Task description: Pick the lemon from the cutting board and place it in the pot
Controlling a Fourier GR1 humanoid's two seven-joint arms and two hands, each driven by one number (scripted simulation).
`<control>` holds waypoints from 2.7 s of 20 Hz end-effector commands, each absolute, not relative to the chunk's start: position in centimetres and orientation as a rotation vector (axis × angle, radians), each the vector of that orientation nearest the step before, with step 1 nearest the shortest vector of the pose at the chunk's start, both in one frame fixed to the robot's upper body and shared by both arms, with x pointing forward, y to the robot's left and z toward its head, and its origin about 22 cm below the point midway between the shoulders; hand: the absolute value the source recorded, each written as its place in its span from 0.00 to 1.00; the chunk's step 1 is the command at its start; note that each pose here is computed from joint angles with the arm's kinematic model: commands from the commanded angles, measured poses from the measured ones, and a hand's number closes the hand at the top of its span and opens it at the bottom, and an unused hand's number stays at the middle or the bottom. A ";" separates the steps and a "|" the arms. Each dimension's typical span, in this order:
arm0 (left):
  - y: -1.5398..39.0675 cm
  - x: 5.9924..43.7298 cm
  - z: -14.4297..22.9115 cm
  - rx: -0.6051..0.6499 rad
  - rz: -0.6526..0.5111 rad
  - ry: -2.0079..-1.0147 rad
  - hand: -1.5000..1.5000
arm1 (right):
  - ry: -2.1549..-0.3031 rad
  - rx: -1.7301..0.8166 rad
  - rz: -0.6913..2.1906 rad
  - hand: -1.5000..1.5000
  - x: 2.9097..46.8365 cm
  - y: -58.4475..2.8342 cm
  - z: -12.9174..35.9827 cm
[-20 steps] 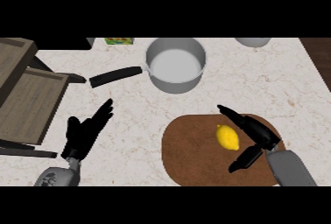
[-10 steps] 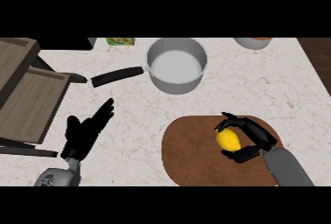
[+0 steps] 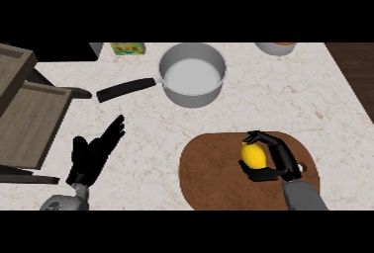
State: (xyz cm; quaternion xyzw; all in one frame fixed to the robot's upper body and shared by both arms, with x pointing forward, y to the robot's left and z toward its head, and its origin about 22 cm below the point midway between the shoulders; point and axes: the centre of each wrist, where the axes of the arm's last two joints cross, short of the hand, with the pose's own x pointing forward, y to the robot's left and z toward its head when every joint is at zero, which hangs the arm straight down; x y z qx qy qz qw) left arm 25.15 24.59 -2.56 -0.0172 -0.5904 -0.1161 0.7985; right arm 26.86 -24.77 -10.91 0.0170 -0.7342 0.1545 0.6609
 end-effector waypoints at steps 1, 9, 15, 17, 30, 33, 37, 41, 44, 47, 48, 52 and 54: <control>25.3 24.6 -2.7 -0.015 -0.222 -1.263 0.50 | -1.510 -0.279 -0.080 1.00 21.6 -25.4 -14.6; 24.4 25.6 -2.3 -0.038 -0.250 -1.279 0.50 | -1.587 -0.583 -0.074 1.00 20.6 -20.7 -12.9; 24.5 26.3 -1.8 -0.049 -0.262 -1.254 0.50 | -1.622 -0.758 -0.027 1.00 20.0 -15.2 -9.8; 24.0 25.6 -2.5 -0.031 -0.281 -1.268 0.50 | -1.650 -0.807 -0.035 1.00 19.2 -13.1 -8.9; 23.8 25.8 -2.7 -0.053 -0.297 -1.256 0.50 | -1.642 -0.908 0.107 1.00 27.2 -10.4 -2.6; 24.1 26.1 -2.3 -0.039 -0.279 -1.250 0.50 | -1.583 -0.930 0.202 1.00 29.4 -9.5 -0.5; 23.9 25.4 -2.5 -0.059 -0.287 -1.257 0.50 | -1.498 -0.986 0.292 1.00 33.3 -7.3 5.1; 24.0 25.8 -3.2 -0.071 -0.304 -1.257 0.50 | -1.368 -1.082 0.415 1.00 35.5 -4.0 10.0; 23.8 26.3 -2.2 -0.089 -0.318 -1.289 0.50 | -1.292 -1.101 0.454 1.00 36.9 -1.8 12.7; 23.6 26.2 -2.6 -0.090 -0.324 -1.278 0.50 | -1.185 -1.162 0.547 1.00 39.5 -1.7 13.8; 24.0 27.0 -1.7 -0.081 -0.337 -1.281 0.50 | -1.135 -1.203 0.603 1.00 39.4 -1.3 13.3; 22.7 26.1 -2.7 -0.105 -0.345 -1.279 0.50 | -0.950 -1.338 0.713 1.00 41.2 -1.6 12.6; 22.3 26.4 -1.9 -0.102 -0.351 -1.301 0.50 | -0.864 -1.328 0.768 1.00 42.0 -2.4 11.9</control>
